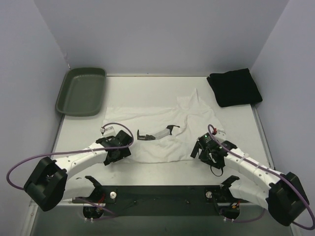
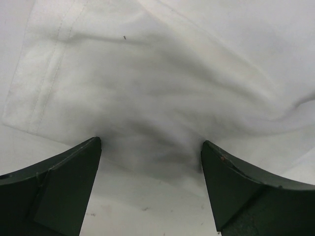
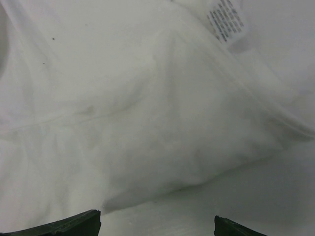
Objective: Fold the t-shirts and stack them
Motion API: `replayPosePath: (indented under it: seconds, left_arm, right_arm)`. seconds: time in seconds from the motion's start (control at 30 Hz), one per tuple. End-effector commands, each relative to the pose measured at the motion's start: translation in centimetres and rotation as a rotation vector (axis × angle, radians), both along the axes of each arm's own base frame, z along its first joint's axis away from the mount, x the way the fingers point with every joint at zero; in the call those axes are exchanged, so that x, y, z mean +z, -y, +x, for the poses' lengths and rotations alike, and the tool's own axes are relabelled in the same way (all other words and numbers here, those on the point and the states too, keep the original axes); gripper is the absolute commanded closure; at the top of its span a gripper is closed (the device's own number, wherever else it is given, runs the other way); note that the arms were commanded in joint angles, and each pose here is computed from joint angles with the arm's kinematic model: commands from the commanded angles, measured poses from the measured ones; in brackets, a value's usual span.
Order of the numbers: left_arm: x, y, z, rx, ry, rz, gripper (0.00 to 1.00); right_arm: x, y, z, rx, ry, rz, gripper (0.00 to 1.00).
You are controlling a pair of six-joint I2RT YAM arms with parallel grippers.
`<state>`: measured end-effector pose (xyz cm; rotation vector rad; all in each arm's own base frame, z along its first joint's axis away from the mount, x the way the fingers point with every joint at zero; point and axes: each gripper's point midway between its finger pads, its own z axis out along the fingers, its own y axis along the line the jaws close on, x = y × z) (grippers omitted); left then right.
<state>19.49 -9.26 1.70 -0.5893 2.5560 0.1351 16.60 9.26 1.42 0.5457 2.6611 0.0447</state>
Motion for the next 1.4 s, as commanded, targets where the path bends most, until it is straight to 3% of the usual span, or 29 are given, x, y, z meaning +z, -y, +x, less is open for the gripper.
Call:
replayPosePath:
  seconds: [0.0, 0.23, 0.43, 0.53, 0.73, 0.97, 1.37]
  left_arm:
    - [0.4, -0.8, -4.2, 0.042, -0.053, -0.006, 0.09]
    - [1.5, -0.4, -6.4, 0.014, -0.045, -0.044, 0.1]
    - [7.7, 2.5, -2.5, -0.059, 0.108, -0.111, 0.1]
    - [10.4, 3.6, -0.7, -0.097, 0.172, -0.115, 0.1]
    - [13.6, 4.6, 2.4, -0.135, 0.27, -0.091, 0.09]
    - [13.5, 4.3, 4.6, -0.132, 0.265, -0.063, 0.09]
    - [12.3, 2.6, 5.2, -0.097, 0.249, -0.068, 0.09]
  right_arm:
    - [0.1, 2.7, -3.9, -0.087, -0.037, -0.051, 0.0]
    - [2.3, 2.9, -4.0, -0.07, 0.055, -0.054, 0.0]
    - [7.4, 0.8, 0.2, 0.035, 0.181, -0.109, 0.0]
    - [7.8, -0.2, 2.3, 0.082, 0.212, -0.148, 0.0]
    - [5.9, -1.6, 5.6, 0.104, 0.218, -0.163, 0.0]
    - [3.9, -2.5, 7.7, 0.113, 0.206, -0.148, 0.0]
    - [-2.5, -0.8, 3.6, 0.094, 0.09, -0.158, 0.0]
